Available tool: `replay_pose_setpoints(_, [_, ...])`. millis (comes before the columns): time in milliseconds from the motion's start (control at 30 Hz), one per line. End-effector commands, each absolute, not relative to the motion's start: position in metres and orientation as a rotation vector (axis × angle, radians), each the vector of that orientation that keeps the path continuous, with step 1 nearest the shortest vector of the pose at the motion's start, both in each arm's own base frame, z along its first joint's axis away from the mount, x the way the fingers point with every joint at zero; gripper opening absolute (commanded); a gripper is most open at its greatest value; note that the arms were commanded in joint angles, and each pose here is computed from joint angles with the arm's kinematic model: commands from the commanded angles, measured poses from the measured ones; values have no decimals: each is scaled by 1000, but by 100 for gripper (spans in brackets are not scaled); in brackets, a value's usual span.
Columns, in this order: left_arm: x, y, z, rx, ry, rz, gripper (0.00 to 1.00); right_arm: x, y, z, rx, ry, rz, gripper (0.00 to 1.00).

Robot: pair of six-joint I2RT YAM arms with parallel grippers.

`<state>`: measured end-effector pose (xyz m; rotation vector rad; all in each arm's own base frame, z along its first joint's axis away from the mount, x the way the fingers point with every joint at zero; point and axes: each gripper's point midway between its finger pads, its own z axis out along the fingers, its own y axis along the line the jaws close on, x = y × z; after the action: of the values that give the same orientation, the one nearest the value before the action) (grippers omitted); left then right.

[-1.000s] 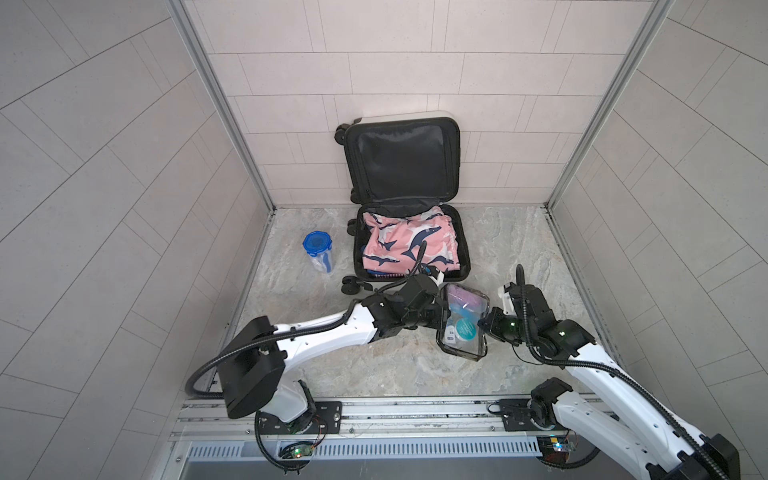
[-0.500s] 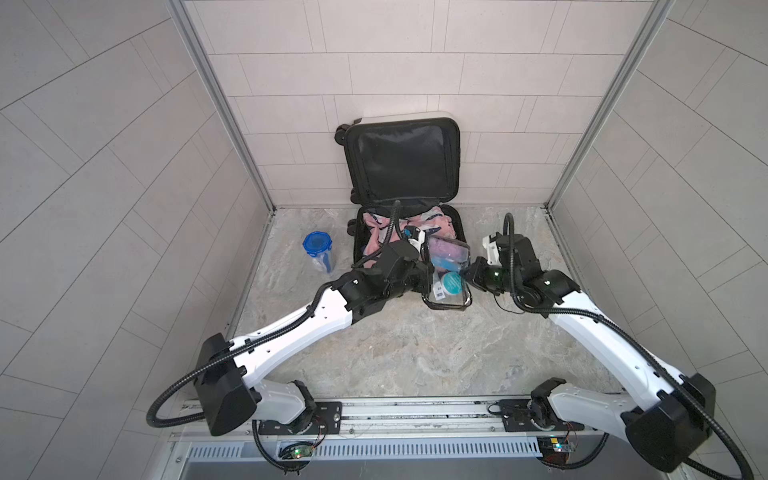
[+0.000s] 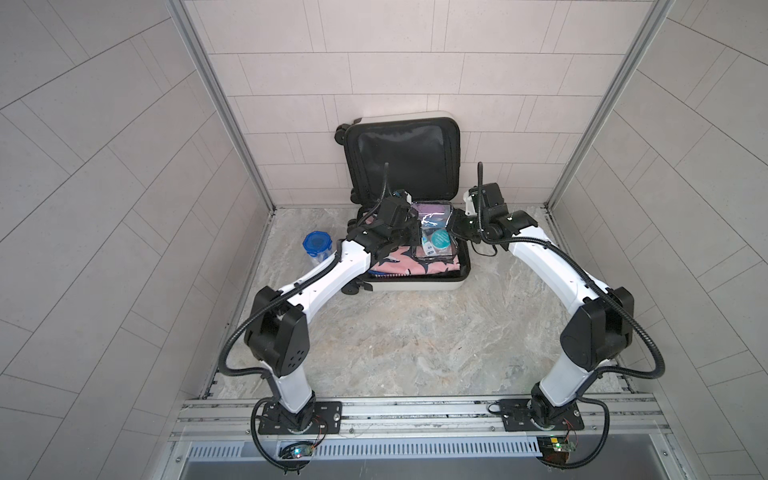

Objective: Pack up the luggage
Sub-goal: 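Lift the clear toiletry pouch with both grippers and lower it into the suitcase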

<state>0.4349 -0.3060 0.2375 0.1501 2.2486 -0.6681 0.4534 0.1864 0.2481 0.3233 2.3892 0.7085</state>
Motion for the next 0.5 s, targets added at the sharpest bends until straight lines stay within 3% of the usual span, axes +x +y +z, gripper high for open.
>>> replay_pose_setpoints(0, [441, -332, 241, 229, 2230, -782, 0, 467, 192, 257, 278, 2359, 753, 0])
replay_pose_setpoints(467, [479, -330, 145, 159, 2397, -764, 0, 498, 175, 156, 361, 2518, 654, 0])
